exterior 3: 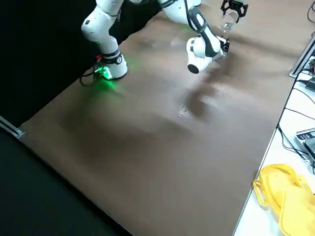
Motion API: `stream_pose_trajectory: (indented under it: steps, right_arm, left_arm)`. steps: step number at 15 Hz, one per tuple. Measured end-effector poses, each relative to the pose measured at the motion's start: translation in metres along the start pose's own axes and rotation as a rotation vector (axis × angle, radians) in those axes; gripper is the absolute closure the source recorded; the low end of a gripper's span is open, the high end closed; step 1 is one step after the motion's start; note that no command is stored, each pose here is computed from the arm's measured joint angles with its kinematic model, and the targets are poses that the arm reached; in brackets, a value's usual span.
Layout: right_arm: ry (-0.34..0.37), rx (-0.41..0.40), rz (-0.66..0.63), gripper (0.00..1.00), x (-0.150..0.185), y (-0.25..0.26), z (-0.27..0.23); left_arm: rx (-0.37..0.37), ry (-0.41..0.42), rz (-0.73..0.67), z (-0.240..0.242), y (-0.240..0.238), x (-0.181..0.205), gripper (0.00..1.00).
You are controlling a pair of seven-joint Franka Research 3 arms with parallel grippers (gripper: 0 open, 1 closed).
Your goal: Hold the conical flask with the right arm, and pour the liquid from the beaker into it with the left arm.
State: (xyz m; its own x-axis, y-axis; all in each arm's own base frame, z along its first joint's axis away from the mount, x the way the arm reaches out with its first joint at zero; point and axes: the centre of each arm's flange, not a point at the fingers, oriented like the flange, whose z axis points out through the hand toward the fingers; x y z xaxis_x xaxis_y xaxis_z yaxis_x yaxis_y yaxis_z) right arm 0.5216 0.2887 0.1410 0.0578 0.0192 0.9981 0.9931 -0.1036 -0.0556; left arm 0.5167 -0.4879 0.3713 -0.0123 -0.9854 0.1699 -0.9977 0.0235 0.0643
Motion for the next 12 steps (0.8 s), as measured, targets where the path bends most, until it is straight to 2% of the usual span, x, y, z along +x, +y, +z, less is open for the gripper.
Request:
stream_pose_trajectory:
  steps: [12]
  right_arm:
    - [-0.007,0.004,0.000,0.60,-0.0008,-0.0022,0.0030]
  left_arm:
    - [0.020,-0.039,0.027,0.0023,0.0072,0.0068,0.04]
